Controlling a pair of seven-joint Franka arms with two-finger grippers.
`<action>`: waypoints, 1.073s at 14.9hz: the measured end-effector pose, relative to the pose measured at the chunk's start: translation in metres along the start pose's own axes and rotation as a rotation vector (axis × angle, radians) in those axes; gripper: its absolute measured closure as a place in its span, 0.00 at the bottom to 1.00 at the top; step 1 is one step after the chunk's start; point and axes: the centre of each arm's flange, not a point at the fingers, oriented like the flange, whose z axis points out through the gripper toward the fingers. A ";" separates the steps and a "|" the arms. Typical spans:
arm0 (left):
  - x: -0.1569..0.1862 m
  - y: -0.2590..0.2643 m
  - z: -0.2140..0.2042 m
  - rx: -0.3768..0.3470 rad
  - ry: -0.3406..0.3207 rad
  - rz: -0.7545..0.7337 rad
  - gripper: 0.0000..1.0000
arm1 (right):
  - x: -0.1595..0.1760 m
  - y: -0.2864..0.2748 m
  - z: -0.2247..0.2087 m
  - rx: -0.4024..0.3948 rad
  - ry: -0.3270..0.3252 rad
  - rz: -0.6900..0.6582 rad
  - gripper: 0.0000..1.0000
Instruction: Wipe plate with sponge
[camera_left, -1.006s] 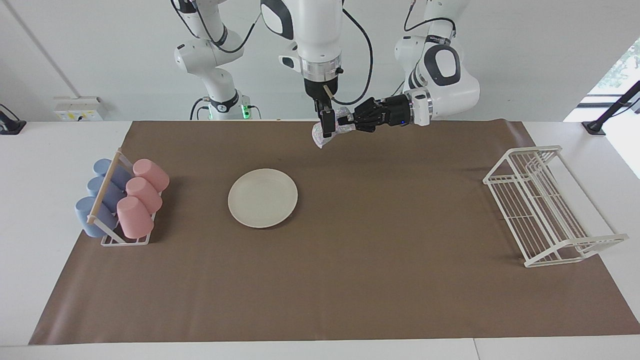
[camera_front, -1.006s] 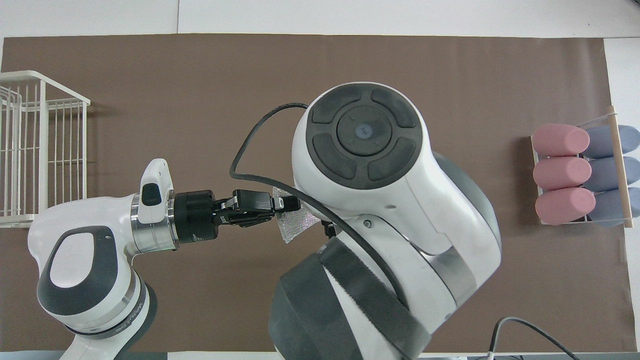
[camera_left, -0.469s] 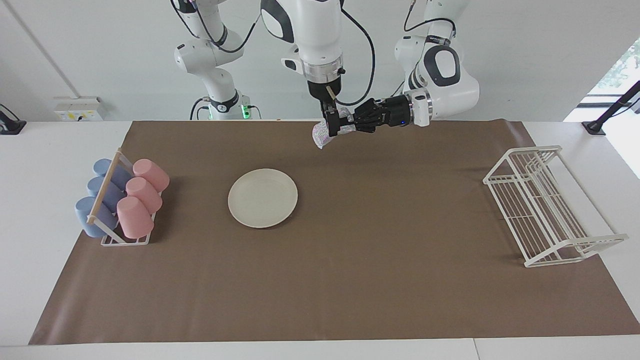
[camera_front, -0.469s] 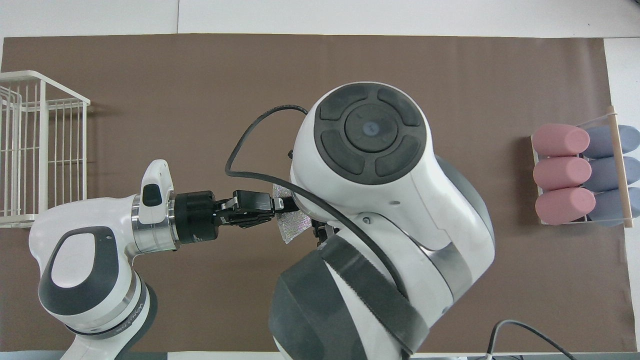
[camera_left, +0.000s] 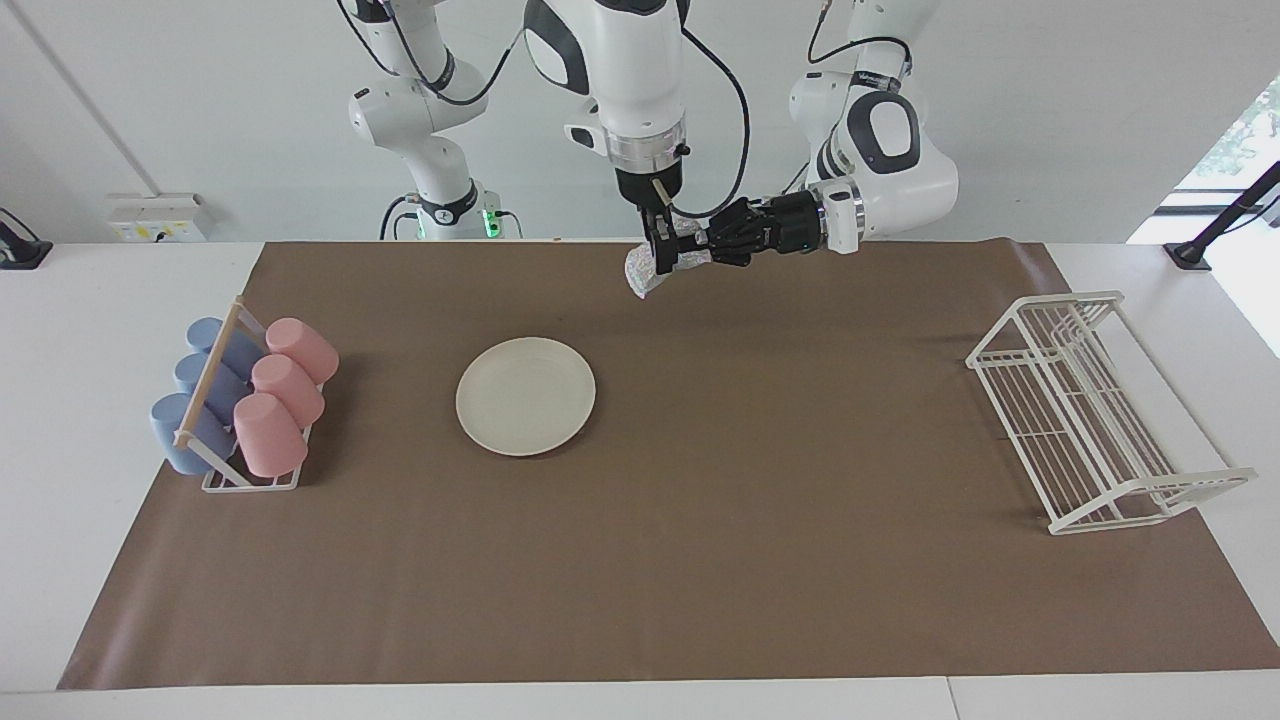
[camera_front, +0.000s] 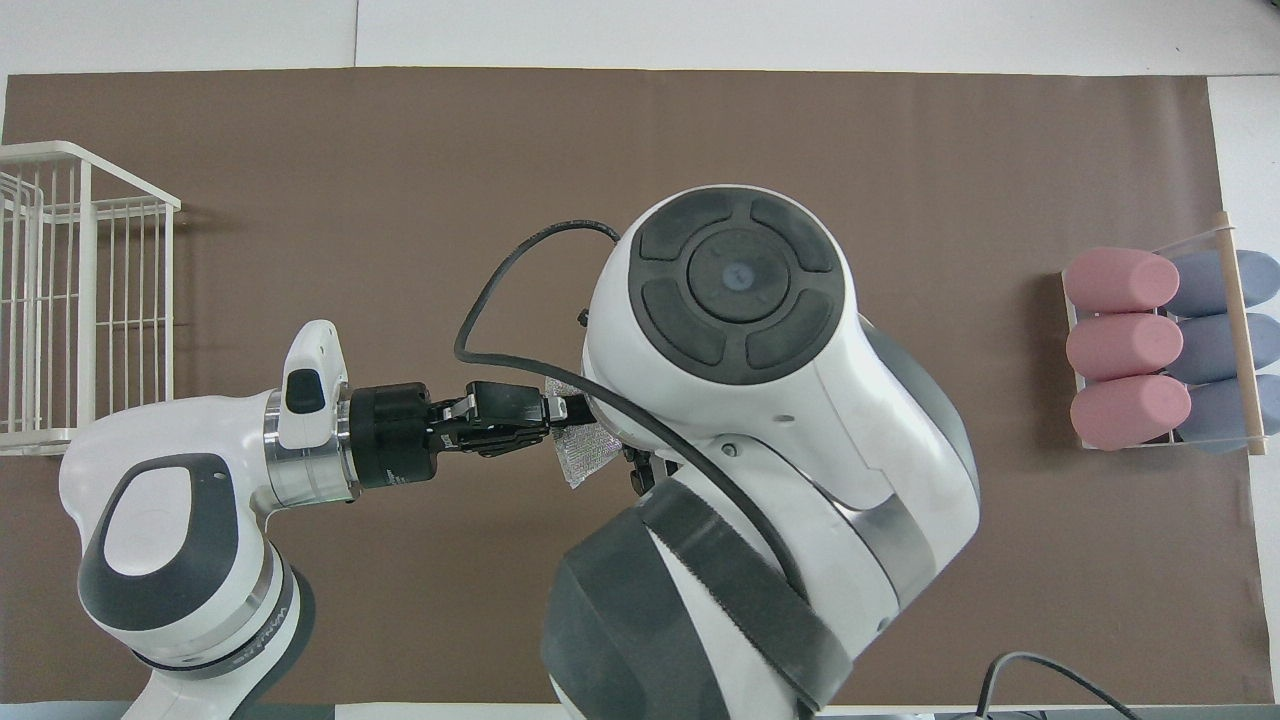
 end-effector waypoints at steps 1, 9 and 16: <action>0.000 0.000 0.000 0.000 0.000 0.000 0.94 | 0.000 0.001 0.000 -0.001 0.001 0.000 0.50; -0.002 0.001 0.001 -0.001 -0.003 0.004 0.94 | 0.001 0.002 -0.003 0.005 -0.019 0.006 0.89; -0.006 0.010 -0.001 0.006 0.030 -0.033 0.48 | 0.021 -0.006 -0.009 0.028 -0.028 0.041 0.92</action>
